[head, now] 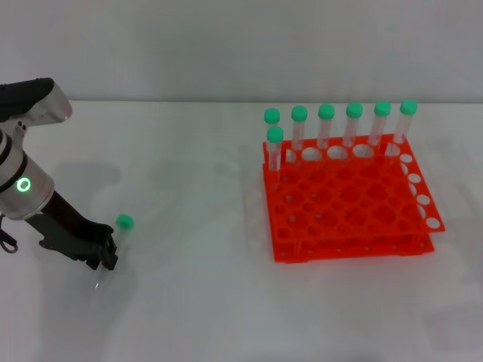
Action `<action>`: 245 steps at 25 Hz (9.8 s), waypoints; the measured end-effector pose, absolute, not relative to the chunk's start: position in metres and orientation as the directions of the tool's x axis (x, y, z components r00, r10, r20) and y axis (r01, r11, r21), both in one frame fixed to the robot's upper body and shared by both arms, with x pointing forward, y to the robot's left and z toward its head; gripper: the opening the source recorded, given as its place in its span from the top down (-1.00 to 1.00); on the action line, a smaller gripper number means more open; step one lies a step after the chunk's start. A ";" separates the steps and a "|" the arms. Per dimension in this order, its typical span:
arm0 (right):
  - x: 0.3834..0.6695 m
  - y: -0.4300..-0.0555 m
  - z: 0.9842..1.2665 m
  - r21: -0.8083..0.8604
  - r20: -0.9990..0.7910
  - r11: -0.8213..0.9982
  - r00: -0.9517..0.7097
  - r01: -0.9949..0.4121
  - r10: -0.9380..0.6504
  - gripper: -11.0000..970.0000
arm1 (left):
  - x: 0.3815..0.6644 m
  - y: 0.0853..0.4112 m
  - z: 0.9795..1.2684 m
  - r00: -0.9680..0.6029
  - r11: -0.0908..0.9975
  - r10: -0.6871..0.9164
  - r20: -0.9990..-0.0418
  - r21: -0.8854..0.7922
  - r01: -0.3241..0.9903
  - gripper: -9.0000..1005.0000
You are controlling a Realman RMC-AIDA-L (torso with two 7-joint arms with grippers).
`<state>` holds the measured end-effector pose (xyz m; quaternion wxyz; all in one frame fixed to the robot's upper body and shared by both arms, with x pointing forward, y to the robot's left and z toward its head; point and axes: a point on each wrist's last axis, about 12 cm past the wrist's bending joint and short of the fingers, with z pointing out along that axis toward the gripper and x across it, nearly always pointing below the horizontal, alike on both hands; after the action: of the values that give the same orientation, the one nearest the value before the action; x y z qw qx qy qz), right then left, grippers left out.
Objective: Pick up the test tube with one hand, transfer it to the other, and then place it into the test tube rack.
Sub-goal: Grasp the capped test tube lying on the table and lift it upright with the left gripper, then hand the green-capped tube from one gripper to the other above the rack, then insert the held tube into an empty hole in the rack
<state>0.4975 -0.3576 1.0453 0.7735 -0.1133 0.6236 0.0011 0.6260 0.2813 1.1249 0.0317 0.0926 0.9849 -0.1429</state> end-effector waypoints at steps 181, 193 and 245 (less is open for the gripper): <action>0.571 -0.189 1.104 0.041 -0.999 0.357 -0.034 -0.933 0.025 0.56 | 0.499 0.301 1.057 -0.048 0.608 -0.036 -0.998 -0.060 0.792 -0.14; 0.593 -0.195 1.102 -0.060 -0.997 0.490 0.025 -0.869 -0.079 0.56 | 0.435 0.332 1.026 0.017 0.835 -0.132 -0.991 -0.102 0.541 -0.76; 0.627 -0.169 1.102 -0.163 -0.967 0.577 0.012 -0.800 -0.256 0.55 | 0.446 0.319 1.024 0.026 0.843 -0.167 -0.986 -0.129 0.522 -0.75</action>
<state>0.6271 -0.1686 1.1019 0.5898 -0.3979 0.6639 0.2305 0.4455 0.3194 1.0236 0.7032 0.1358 0.6534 -0.2452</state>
